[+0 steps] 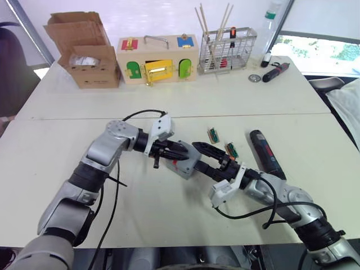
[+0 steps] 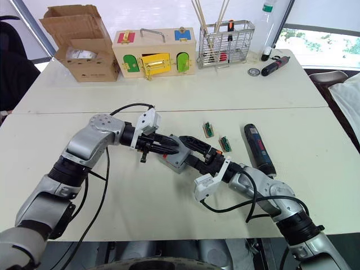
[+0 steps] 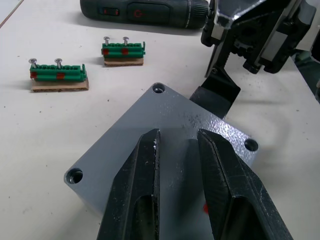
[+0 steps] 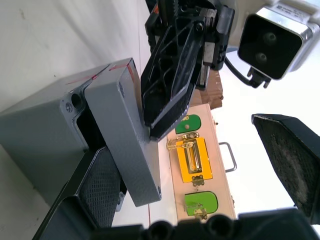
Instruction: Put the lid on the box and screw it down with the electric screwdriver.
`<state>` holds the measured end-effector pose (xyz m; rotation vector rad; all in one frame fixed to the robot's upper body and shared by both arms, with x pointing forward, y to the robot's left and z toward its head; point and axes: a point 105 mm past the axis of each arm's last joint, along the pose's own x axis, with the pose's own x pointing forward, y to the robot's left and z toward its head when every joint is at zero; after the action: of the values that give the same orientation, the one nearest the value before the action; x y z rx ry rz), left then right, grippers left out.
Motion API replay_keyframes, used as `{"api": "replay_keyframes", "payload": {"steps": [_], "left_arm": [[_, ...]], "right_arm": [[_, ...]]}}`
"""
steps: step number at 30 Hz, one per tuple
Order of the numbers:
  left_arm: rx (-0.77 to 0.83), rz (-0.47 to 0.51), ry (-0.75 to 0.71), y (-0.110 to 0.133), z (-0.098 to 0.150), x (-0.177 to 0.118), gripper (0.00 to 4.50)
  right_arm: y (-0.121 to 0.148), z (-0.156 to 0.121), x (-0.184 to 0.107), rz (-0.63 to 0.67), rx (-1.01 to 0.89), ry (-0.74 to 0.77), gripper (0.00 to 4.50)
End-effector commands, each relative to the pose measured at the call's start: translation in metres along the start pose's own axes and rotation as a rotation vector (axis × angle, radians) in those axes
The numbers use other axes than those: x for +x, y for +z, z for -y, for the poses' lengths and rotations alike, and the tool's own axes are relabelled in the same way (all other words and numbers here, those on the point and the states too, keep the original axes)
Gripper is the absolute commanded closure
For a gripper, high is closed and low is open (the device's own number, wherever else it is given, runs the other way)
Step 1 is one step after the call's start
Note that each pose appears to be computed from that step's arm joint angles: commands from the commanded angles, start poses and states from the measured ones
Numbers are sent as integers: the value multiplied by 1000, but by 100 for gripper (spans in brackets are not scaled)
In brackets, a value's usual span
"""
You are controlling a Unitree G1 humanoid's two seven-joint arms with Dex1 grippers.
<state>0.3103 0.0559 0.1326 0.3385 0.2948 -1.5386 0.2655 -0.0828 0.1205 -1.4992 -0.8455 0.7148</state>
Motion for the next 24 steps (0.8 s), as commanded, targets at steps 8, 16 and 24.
{"api": "replay_keyframes", "payload": {"steps": [8,16,24], "left_arm": [[-48,-112,-23,-40,11,13,337],[-32,-80,-9,-35,9,17,337],[-37,-81,-24,-38,13,17,337]], "right_arm": [[4,17,-13,18,-62,-51,1],[1,19,-31,-32,-83,-55,1],[-1,24,-37,-72,-89,-68,1]]}}
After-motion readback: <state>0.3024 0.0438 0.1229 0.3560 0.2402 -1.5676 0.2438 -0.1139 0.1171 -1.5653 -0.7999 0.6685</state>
